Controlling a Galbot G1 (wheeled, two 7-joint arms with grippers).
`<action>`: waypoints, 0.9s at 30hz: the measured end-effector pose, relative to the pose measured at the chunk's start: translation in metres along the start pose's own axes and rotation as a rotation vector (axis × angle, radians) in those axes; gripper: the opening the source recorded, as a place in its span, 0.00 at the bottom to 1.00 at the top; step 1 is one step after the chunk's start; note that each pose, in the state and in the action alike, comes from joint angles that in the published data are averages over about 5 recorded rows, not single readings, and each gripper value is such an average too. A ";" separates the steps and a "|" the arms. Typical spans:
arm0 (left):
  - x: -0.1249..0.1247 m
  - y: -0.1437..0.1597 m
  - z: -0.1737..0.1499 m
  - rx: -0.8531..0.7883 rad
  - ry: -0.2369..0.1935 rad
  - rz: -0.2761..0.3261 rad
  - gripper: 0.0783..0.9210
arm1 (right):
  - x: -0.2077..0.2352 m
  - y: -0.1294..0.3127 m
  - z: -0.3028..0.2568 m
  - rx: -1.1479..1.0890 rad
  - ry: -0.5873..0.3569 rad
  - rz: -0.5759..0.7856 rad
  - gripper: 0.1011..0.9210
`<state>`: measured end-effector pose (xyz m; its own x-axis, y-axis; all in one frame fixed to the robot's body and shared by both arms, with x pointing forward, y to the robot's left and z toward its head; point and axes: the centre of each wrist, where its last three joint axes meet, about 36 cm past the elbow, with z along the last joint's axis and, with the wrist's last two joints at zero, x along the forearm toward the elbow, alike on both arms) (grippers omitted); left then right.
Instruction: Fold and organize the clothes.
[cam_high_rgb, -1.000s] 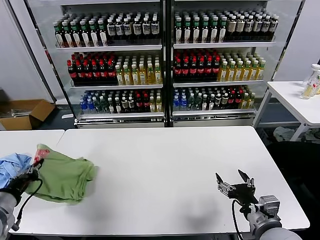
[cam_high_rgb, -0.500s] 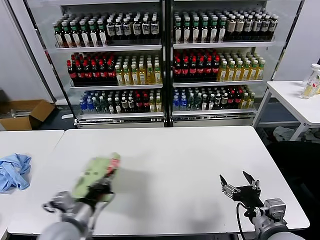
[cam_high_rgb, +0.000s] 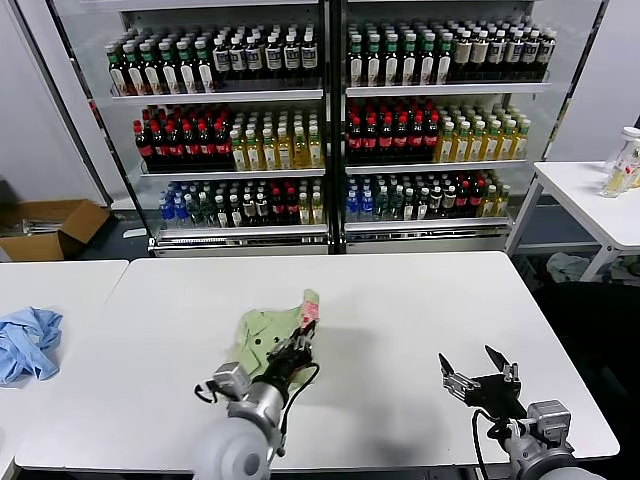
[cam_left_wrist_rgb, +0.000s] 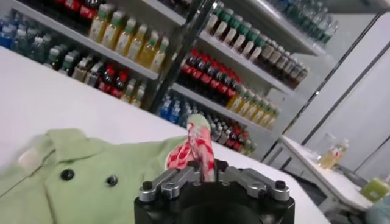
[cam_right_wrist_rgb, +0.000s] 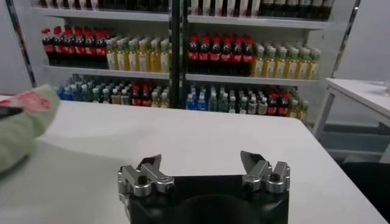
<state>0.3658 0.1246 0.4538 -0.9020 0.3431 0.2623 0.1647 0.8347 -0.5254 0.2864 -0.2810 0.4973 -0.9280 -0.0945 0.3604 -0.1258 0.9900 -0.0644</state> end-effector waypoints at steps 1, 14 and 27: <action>-0.004 -0.003 0.000 0.000 -0.009 0.004 0.21 | -0.001 0.000 0.000 0.001 -0.001 -0.003 0.88; 0.006 0.025 -0.015 -0.168 -0.156 -0.022 0.65 | -0.036 0.020 -0.001 -0.096 -0.003 -0.116 0.88; 0.073 0.117 -0.048 -0.431 -0.236 -0.264 0.88 | -0.116 0.103 0.019 -0.213 0.135 -0.294 0.88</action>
<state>0.3388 0.2682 0.4501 -0.9914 0.0337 0.1262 0.0244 0.9969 -0.0751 0.3744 -0.1698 0.4310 -0.8067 -0.3772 0.4549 -0.2912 0.9236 0.2494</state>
